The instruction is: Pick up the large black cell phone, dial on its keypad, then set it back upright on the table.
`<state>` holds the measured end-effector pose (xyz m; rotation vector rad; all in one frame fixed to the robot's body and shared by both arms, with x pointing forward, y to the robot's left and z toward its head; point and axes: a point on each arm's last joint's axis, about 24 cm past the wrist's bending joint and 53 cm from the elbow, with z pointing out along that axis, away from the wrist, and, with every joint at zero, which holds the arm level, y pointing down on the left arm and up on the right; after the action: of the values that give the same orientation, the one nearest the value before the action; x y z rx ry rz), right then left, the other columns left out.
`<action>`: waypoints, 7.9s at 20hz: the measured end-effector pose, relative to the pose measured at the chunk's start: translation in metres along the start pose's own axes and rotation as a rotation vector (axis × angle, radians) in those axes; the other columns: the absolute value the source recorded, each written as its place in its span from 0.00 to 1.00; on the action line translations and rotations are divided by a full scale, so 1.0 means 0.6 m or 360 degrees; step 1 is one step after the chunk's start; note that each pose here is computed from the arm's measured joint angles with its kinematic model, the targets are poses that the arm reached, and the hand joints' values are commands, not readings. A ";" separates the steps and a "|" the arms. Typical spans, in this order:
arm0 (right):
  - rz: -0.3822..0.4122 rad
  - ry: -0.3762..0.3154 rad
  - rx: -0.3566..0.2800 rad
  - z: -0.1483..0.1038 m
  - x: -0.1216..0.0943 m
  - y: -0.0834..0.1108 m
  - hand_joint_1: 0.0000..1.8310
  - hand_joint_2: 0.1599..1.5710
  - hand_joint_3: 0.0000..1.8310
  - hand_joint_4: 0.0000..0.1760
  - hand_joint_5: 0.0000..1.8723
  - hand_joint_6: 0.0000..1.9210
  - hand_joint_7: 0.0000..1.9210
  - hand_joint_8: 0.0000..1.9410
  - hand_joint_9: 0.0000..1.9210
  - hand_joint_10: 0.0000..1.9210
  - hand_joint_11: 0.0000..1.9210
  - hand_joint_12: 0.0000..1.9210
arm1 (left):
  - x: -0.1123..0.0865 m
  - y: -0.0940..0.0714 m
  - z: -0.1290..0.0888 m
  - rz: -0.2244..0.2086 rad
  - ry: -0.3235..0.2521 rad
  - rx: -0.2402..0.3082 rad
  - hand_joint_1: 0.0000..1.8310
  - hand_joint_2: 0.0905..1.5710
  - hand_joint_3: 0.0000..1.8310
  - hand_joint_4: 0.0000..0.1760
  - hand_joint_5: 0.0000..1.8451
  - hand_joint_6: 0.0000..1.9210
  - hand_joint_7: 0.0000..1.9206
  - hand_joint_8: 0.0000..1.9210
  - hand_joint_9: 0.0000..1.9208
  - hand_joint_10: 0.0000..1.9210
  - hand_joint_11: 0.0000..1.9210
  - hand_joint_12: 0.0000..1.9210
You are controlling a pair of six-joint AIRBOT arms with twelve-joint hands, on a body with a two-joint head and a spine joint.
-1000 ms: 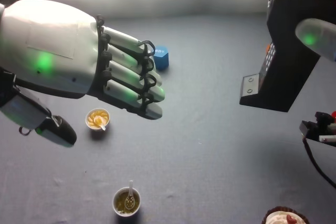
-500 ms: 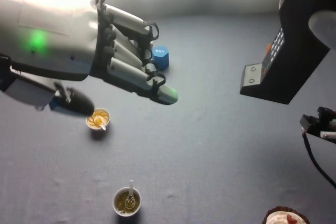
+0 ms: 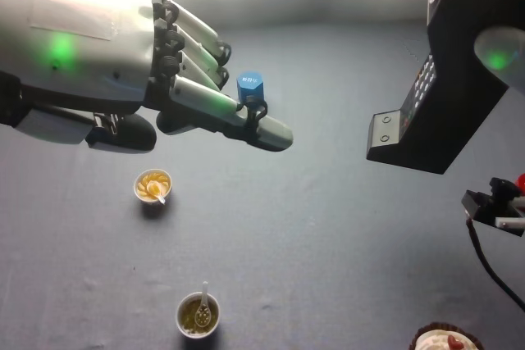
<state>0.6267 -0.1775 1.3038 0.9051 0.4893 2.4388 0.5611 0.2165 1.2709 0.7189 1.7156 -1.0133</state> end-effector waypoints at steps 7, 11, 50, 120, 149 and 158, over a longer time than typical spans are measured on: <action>0.0017 0.0051 -0.0039 0.014 0.029 0.011 0.81 0.71 0.00 0.00 0.47 0.54 0.43 0.59 0.41 0.68 0.36 0.90 | 0.004 -0.011 -0.001 0.0094 0.0015 0.0044 0.71 0.80 0.00 0.72 0.04 0.00 0.34 0.82 0.37 1.00 0.39 1.00; 0.0040 0.0081 -0.0020 0.015 0.044 0.005 0.81 0.72 0.00 0.00 0.47 0.54 0.44 0.60 0.39 0.69 0.34 0.91 | 0.010 -0.004 0.002 0.0098 0.0038 0.0019 0.71 0.81 0.00 0.67 0.03 0.00 0.32 0.84 0.27 1.00 0.24 1.00; 0.0076 0.0040 -0.0038 0.023 0.080 0.010 0.81 0.70 0.00 0.00 0.49 0.53 0.46 0.54 0.42 0.64 0.37 0.89 | -0.026 0.001 0.134 0.0252 -0.0038 -0.0082 0.71 0.81 0.00 0.69 0.00 0.00 0.33 0.84 0.41 1.00 0.43 1.00; -0.0099 -0.0015 0.0088 -0.043 -0.064 -0.063 0.74 0.74 0.00 0.00 0.43 0.53 0.41 0.67 0.40 0.81 0.39 0.82 | -0.004 0.034 -0.013 -0.0077 0.0005 -0.0102 0.16 0.75 0.00 0.00 0.07 0.00 0.09 0.00 0.09 0.00 0.00 0.24; -0.0123 -0.0034 0.0128 -0.060 -0.080 -0.080 0.74 0.70 0.00 0.00 0.52 0.42 0.45 0.59 0.43 0.79 0.38 0.88 | -0.001 0.034 -0.012 -0.0068 0.0019 -0.0102 0.12 0.77 0.00 0.04 0.07 0.00 0.09 0.00 0.08 0.00 0.00 0.24; -0.0132 -0.0029 0.0134 -0.062 -0.083 -0.083 0.75 0.69 0.00 0.00 0.55 0.39 0.48 0.55 0.45 0.75 0.38 0.85 | -0.002 0.034 -0.012 -0.0068 0.0017 -0.0102 0.15 0.76 0.00 0.04 0.08 0.00 0.10 0.00 0.09 0.00 0.00 0.24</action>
<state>0.6500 -0.1707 1.2280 0.9221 0.6146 2.3485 0.5752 0.2326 1.2670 0.6500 1.7712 -0.9811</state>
